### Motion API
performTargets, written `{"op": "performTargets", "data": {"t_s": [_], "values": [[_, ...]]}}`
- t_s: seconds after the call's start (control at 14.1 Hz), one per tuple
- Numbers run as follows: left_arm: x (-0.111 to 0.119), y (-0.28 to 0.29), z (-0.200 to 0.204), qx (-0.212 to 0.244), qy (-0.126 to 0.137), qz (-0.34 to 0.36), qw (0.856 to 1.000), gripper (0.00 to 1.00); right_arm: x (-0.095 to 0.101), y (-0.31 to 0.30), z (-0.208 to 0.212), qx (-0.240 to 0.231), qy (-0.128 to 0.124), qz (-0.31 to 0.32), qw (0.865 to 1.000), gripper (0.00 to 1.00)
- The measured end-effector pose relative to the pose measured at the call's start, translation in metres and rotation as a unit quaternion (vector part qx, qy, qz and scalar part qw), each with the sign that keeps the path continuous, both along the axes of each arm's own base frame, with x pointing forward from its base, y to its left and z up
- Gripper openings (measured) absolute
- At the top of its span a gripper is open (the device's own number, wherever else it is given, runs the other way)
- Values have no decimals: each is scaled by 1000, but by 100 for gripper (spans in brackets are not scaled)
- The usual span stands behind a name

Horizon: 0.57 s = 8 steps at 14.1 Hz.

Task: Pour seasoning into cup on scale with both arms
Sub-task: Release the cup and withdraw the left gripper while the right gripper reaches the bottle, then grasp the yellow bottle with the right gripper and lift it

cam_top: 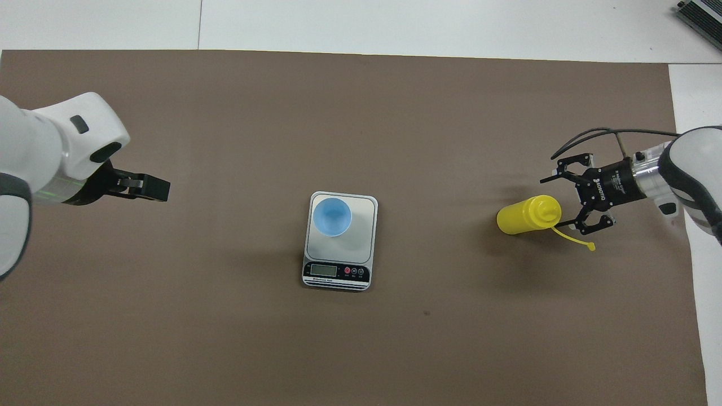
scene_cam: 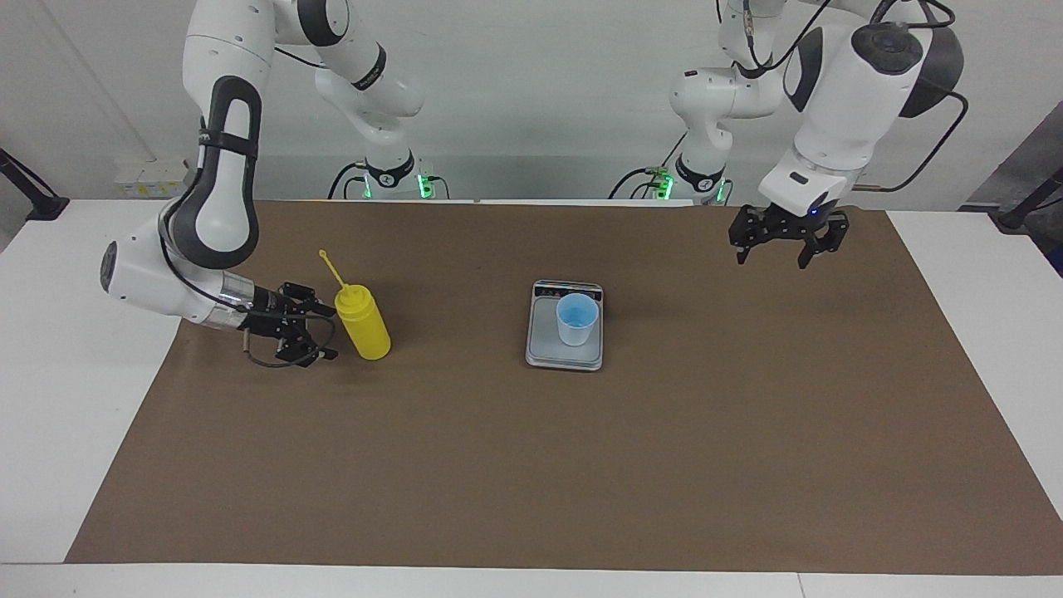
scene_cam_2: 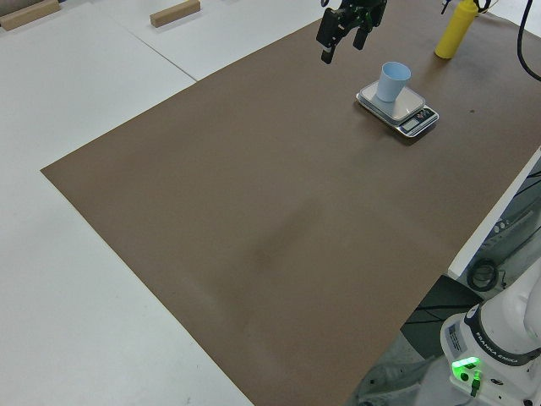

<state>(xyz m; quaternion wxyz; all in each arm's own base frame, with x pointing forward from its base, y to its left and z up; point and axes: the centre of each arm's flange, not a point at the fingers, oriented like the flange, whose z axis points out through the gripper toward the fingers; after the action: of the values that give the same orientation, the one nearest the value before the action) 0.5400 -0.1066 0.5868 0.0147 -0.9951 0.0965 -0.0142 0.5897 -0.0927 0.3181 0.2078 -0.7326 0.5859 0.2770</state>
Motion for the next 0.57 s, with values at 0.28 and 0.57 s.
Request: {"op": "performTargets", "data": {"t_s": [0.28,0.57], "values": [[-3,25,50,-4,-3,13,1000,100,-18,12,-14,25,15,-8,1000,100],[-1,44,53,-19,0,32,999,100,-27,28,-15,39,15,-1,999,92]]}}
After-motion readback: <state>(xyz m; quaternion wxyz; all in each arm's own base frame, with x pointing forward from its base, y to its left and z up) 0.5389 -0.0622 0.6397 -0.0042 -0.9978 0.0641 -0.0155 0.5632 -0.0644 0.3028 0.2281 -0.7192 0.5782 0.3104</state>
